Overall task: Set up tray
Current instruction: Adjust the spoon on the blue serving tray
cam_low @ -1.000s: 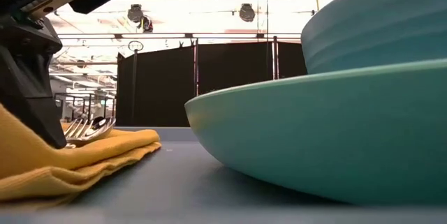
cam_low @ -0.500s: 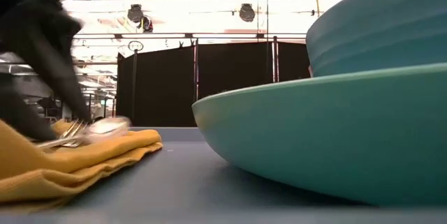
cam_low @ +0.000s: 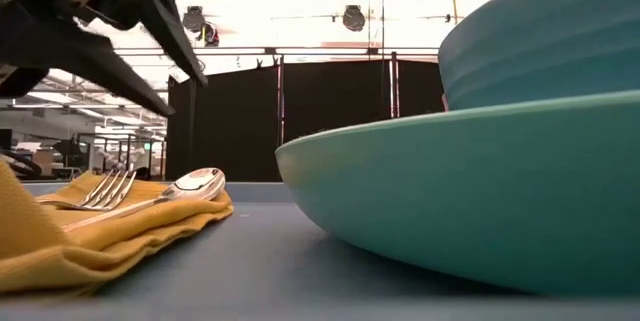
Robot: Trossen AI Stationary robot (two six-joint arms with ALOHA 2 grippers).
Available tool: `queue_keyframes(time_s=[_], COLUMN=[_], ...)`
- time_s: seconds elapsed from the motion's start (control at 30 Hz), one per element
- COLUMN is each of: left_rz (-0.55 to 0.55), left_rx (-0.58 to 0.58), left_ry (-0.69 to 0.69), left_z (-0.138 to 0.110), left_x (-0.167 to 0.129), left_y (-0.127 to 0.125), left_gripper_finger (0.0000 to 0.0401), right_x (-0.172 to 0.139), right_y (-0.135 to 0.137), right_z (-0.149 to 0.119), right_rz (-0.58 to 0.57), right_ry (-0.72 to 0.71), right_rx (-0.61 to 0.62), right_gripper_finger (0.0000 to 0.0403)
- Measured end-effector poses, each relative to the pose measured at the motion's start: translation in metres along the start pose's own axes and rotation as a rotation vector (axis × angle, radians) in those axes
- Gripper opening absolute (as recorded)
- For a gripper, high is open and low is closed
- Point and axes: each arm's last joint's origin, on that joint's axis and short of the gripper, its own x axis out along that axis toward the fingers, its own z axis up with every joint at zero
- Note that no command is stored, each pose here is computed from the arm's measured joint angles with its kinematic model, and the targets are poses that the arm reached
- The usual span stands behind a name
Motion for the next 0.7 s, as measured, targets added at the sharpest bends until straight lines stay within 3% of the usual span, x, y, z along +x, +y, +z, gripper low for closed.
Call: queue_keyframes(time_s=[0.27,0.43,0.7], left_rz=[0.053,0.107,0.103], left_rx=[-0.005,-0.019,0.013], left_ry=[0.075,0.133,0.145], left_z=[-0.005,-0.012,-0.013], left_x=[0.013,0.019,0.018], left_y=[0.004,0.011,0.011], left_gripper_finger=[0.0125,0.0074,0.0004], right_x=[0.000,0.000,0.000], right_y=[0.000,0.000,0.000], right_z=[0.000,0.000,0.000], right_rz=[0.000,0.000,0.000], right_ry=[-0.001,-0.001,0.000], right_rx=[0.000,0.000,0.000], right_gripper_finger=[0.0123,0.0123,0.0123])
